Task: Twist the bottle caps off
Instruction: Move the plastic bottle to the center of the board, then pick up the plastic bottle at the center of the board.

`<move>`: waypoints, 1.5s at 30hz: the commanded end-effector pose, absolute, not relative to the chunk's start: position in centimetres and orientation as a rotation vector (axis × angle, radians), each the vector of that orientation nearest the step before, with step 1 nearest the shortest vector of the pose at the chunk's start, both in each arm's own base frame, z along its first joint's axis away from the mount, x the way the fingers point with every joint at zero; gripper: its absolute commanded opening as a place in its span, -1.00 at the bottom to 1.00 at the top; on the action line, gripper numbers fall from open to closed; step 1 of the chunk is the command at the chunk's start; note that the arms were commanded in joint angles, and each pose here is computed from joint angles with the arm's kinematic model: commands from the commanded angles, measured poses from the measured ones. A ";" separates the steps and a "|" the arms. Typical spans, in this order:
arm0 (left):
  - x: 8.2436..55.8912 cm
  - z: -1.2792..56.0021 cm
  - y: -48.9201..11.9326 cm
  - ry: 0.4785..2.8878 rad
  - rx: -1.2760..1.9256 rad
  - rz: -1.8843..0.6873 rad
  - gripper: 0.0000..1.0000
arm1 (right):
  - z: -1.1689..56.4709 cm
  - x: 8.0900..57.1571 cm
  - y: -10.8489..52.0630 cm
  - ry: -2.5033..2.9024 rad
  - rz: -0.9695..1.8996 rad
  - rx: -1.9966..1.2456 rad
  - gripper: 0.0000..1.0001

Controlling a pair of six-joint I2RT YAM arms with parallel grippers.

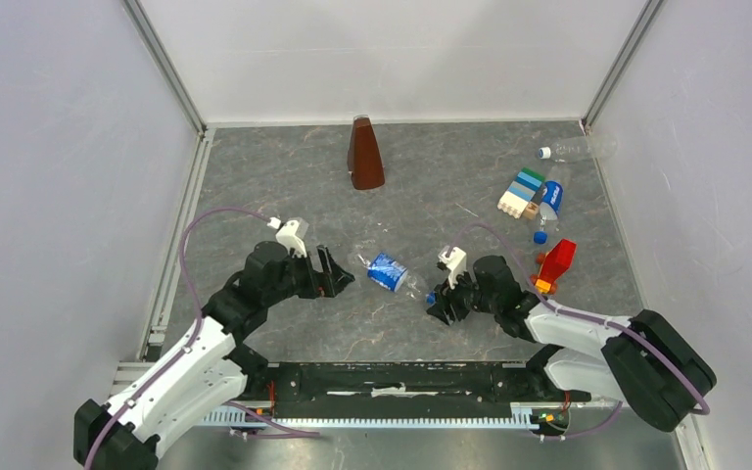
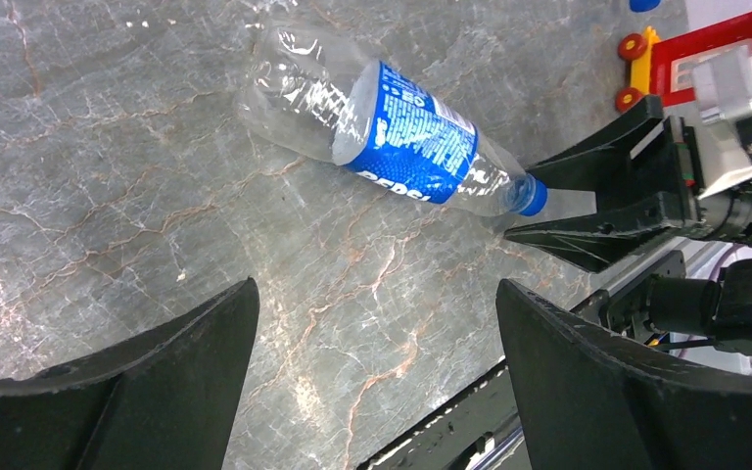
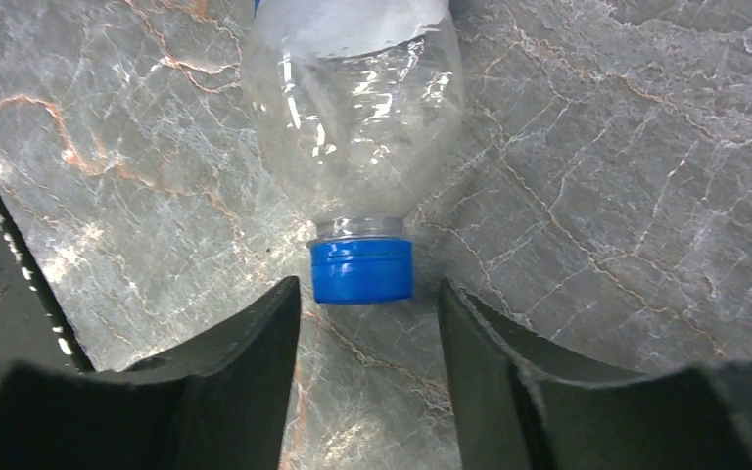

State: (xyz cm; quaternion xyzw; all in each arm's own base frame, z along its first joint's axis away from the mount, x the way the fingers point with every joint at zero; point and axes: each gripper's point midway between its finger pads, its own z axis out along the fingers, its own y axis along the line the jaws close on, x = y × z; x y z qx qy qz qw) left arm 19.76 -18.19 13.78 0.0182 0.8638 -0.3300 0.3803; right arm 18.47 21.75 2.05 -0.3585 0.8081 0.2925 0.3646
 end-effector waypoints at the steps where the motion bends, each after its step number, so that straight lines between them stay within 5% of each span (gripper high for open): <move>1: 20.6 14.0 -18.6 2.200 0.025 -0.836 0.91 | 1.1 17.2 21.3 2.141 0.786 -0.880 0.24; 16: 29.6 12.9 -23.5 2.213 0.311 -0.694 1.00 | 1.7 16.4 22.6 2.164 0.987 -0.605 0.11; 25: 31.0 6.1 -24.6 2.390 0.367 -0.672 0.99 | 1.3 16.9 22.2 2.193 0.944 -0.569 0.15; 30: 30.1 4.0 -24.9 2.425 0.369 -0.720 0.76 | 1.6 16.4 23.1 2.173 1.043 -0.536 0.12; 34: 29.3 3.9 -25.5 2.395 0.349 -0.800 0.24 | 1.0 16.4 23.0 2.191 1.038 -0.512 -0.06; 45: 26.6 4.0 -22.3 2.374 0.141 -0.750 0.06 | 2.4 23.0 24.5 2.209 0.809 -0.625 0.02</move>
